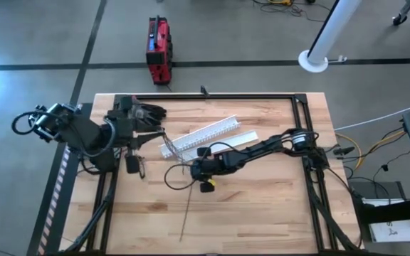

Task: Ziptie cables
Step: Put the bundled colored cable into the zip tie

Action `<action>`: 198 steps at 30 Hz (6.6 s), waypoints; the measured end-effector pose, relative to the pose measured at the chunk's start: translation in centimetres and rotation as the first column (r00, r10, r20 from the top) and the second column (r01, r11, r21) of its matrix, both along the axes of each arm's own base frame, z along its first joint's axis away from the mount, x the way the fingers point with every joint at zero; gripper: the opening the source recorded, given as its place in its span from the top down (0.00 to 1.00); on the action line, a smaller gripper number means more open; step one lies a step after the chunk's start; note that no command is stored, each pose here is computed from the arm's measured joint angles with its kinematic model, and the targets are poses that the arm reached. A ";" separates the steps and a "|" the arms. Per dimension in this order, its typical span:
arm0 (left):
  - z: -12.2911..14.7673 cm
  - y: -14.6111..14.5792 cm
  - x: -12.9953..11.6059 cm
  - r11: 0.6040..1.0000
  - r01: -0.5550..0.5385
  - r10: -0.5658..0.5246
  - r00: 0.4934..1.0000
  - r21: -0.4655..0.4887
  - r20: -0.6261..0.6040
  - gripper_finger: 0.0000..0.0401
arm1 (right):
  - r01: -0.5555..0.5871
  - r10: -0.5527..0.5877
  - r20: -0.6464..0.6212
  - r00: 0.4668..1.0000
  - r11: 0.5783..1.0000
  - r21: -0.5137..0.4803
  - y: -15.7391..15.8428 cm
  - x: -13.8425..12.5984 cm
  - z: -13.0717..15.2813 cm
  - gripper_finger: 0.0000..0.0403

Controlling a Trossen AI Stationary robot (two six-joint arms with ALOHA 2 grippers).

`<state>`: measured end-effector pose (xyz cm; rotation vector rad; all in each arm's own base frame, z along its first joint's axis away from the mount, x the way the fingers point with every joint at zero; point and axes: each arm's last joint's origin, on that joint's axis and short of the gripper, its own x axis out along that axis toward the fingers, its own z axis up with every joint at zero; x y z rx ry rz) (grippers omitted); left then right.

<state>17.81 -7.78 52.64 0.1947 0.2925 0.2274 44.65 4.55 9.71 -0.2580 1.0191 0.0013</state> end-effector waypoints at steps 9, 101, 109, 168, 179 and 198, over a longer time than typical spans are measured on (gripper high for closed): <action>-1.9 -0.5 1.1 0.999 -0.011 0.014 0.998 0.046 -0.057 0.99 | -0.069 0.069 0.007 0.998 0.988 0.135 -1.2 0.7 -1.3 0.76; -5.1 3.8 20.0 0.886 0.103 0.096 0.913 -0.453 0.396 1.00 | 0.297 -0.157 0.260 0.953 0.660 -0.690 7.0 -28.2 5.2 1.00; -3.5 5.5 17.3 0.928 -0.010 0.153 0.922 -0.373 0.355 1.00 | 0.372 -0.235 0.291 0.927 0.653 -0.659 6.1 -27.6 5.2 1.00; -6.9 -10.5 18.6 0.840 0.509 -0.343 0.767 -0.187 0.542 1.00 | 0.423 -0.313 0.284 0.906 0.657 -0.624 5.4 -26.5 5.4 1.00; -8.1 -12.6 22.5 0.832 0.513 -0.339 0.771 -0.210 0.539 1.00 | 0.423 -0.313 0.284 0.906 0.657 -0.624 5.4 -26.5 5.4 1.00; -15.7 -10.1 24.8 0.879 0.191 -0.069 0.957 -0.437 0.281 1.00 | 0.368 -0.289 0.231 0.929 0.653 -0.662 5.4 -26.6 5.2 1.00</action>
